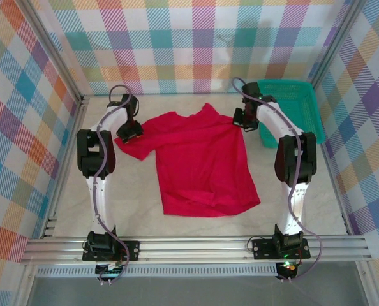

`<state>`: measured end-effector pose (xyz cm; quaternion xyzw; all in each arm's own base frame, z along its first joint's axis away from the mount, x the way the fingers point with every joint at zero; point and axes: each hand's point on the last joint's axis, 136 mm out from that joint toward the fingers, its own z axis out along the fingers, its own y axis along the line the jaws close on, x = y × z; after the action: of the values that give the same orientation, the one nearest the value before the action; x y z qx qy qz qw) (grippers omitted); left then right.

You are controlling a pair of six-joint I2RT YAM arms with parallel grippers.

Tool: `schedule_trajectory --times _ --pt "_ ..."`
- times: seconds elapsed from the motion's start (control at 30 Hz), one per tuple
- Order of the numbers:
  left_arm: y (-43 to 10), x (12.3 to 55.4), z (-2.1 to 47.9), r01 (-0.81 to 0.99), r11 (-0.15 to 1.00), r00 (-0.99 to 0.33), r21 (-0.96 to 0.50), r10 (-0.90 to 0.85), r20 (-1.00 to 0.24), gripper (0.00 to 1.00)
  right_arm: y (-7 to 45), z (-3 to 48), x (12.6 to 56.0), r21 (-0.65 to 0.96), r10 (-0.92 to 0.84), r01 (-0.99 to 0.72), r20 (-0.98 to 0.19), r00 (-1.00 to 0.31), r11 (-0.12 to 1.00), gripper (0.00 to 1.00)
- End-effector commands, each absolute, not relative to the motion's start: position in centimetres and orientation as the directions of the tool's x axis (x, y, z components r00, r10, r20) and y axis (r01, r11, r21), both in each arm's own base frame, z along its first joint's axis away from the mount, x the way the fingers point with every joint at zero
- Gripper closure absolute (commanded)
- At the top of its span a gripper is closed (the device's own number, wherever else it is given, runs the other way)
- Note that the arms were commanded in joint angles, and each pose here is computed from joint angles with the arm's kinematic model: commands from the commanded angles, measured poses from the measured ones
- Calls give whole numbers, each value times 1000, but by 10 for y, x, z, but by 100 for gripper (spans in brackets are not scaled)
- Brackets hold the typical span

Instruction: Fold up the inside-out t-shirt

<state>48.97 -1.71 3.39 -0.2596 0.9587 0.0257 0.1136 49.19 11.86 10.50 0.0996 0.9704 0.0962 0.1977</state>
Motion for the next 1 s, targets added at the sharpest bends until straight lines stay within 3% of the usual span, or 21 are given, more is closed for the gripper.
schedule_trajectory --times 0.0,0.13,0.2,0.37,0.57,0.77,0.97 --pt "-31 485 33 -474 880 -862 32 -457 -217 50 128 70 478 235 241 176 -286 -928 956 100" --pt "-58 485 43 -417 909 -886 21 -402 -231 46 144 74 474 279 222 145 -268 -937 949 66" --pt "-73 483 56 -383 923 -894 22 -365 -259 44 150 82 469 273 197 120 -277 -940 955 59" --pt "-124 465 81 -267 964 -912 -16 -258 -318 39 164 96 437 269 141 62 -283 -949 961 56" --pt "-193 448 43 -150 979 -961 -140 -178 -214 37 173 62 413 293 142 72 -225 -964 953 56" --pt "-179 478 10 -205 971 -959 -119 -224 -175 38 179 25 442 263 133 79 -192 -972 961 58" --pt "-127 522 -3 -304 949 -929 -80 -314 -195 38 177 18 500 227 151 97 -235 -960 969 61"
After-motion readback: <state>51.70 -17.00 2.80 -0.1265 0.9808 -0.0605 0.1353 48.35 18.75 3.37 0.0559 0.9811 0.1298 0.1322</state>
